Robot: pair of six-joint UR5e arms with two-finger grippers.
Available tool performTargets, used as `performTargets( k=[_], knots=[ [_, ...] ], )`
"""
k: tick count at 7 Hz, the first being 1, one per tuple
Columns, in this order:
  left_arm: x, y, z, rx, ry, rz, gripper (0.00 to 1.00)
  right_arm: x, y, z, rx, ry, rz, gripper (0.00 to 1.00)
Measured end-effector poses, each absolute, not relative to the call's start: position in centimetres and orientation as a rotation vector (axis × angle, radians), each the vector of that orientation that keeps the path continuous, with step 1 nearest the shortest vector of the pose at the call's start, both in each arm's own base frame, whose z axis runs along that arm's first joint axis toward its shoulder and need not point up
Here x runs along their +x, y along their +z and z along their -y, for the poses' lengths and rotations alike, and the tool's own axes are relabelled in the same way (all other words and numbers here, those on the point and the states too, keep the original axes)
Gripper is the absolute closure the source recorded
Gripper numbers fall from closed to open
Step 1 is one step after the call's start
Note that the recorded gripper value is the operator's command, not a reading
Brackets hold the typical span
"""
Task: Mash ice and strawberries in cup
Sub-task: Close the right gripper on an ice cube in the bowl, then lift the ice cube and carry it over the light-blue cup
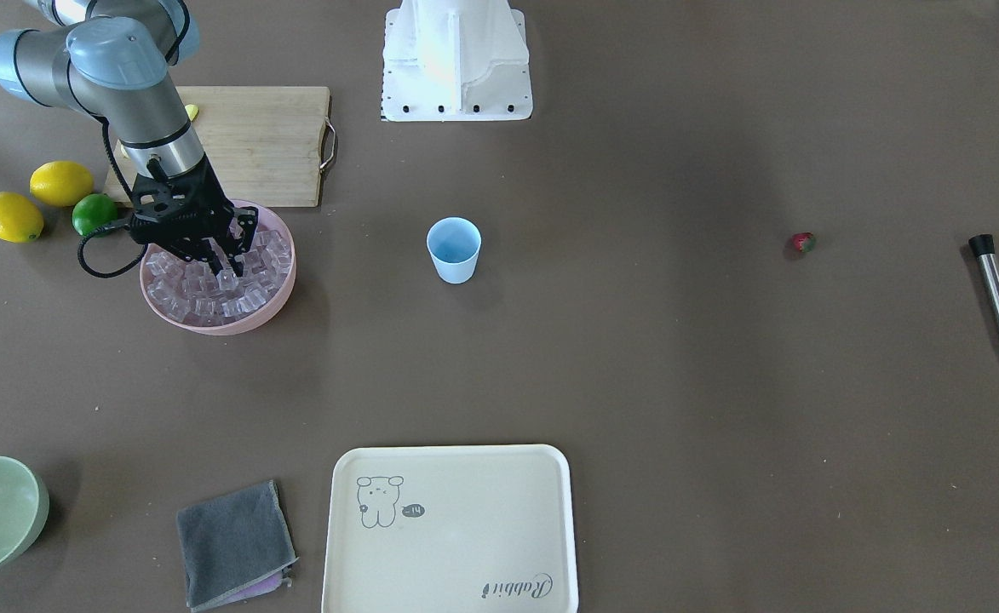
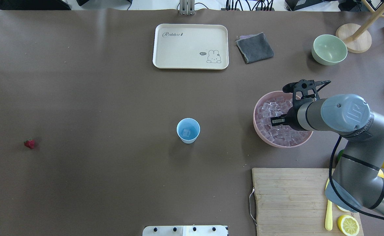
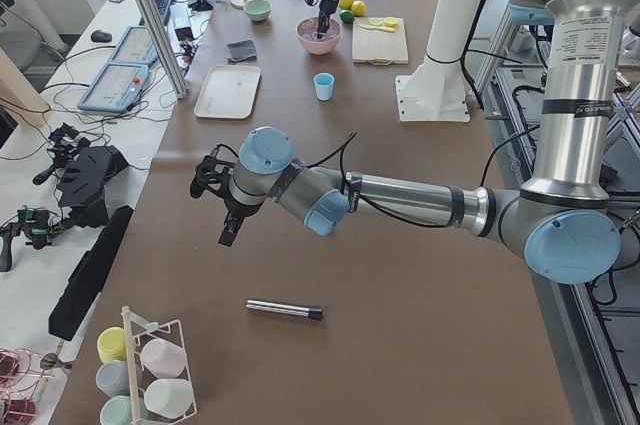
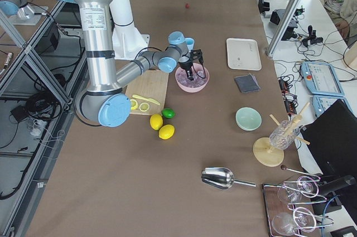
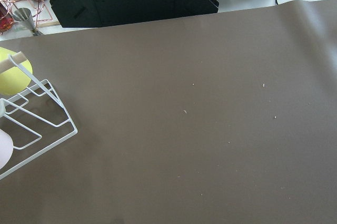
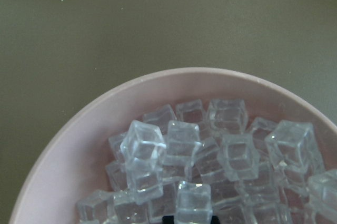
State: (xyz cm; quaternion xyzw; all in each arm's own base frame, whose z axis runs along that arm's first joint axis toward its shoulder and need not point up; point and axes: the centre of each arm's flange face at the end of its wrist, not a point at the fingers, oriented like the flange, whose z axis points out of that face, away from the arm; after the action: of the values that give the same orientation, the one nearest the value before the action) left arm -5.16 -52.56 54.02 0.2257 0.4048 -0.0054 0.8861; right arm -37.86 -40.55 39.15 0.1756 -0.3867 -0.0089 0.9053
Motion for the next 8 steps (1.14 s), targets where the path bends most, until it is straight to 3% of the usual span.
performTargets(
  k=[3,8],
  knots=[
    [-5.1,54.6,52.1,0.471,-0.01,-0.843,0.02,-35.4,36.1,41.3,0.4,0.018,0.837,1.0],
    [-4.9,53.4,52.3,0.481,-0.005,-0.855,0.02,-36.4,24.2,43.0,0.529,0.024,0.998,1.0]
  ],
)
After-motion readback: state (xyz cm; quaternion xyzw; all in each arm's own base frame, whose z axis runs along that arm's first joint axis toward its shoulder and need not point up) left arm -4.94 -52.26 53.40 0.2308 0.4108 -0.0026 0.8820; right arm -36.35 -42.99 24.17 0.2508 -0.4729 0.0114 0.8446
